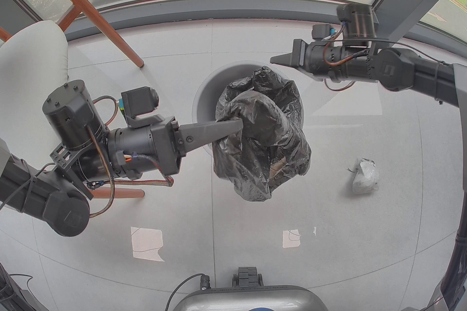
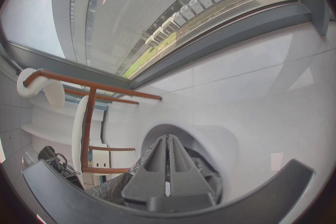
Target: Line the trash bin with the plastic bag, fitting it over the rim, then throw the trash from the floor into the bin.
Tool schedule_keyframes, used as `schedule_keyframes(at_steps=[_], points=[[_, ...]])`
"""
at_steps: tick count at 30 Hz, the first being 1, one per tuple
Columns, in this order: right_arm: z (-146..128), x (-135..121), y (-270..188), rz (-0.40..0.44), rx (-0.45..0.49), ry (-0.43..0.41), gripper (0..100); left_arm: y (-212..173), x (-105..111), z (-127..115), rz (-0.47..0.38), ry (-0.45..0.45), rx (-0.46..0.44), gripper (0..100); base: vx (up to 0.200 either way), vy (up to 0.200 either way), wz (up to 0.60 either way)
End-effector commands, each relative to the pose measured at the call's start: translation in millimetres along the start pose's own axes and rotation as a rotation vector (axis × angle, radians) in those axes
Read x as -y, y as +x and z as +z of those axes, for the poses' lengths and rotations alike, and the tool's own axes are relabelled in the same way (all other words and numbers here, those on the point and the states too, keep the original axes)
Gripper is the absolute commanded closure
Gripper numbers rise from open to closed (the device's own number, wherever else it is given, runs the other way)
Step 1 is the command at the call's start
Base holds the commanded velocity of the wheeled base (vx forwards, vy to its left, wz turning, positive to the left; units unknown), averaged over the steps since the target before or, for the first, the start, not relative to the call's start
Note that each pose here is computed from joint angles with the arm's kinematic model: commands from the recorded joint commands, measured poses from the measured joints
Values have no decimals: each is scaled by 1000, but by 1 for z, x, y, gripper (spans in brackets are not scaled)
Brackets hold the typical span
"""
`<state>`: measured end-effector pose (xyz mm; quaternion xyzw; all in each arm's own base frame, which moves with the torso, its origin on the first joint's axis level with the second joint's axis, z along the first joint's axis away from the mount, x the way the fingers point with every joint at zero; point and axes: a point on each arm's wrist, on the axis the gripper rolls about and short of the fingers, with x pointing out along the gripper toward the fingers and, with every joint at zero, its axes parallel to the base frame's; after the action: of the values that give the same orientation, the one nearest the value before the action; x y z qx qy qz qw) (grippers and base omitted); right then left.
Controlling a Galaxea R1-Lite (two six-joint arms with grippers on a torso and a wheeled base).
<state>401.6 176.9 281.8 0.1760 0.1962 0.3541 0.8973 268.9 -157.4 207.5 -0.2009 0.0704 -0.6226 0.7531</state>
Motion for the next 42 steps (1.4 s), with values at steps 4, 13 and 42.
schedule_keyframes(at_steps=[4,13,42], points=[[31,-15,-86,-75,31,33,100,12,-29,10,29,56,66,100,0,0,0],[-52,-20,-116,-142,-286,105,100,15,-52,12,67,100,137,100,0,0,0],[-71,6,-80,-160,-203,1,100,16,-78,71,111,171,318,100,0,0,0]])
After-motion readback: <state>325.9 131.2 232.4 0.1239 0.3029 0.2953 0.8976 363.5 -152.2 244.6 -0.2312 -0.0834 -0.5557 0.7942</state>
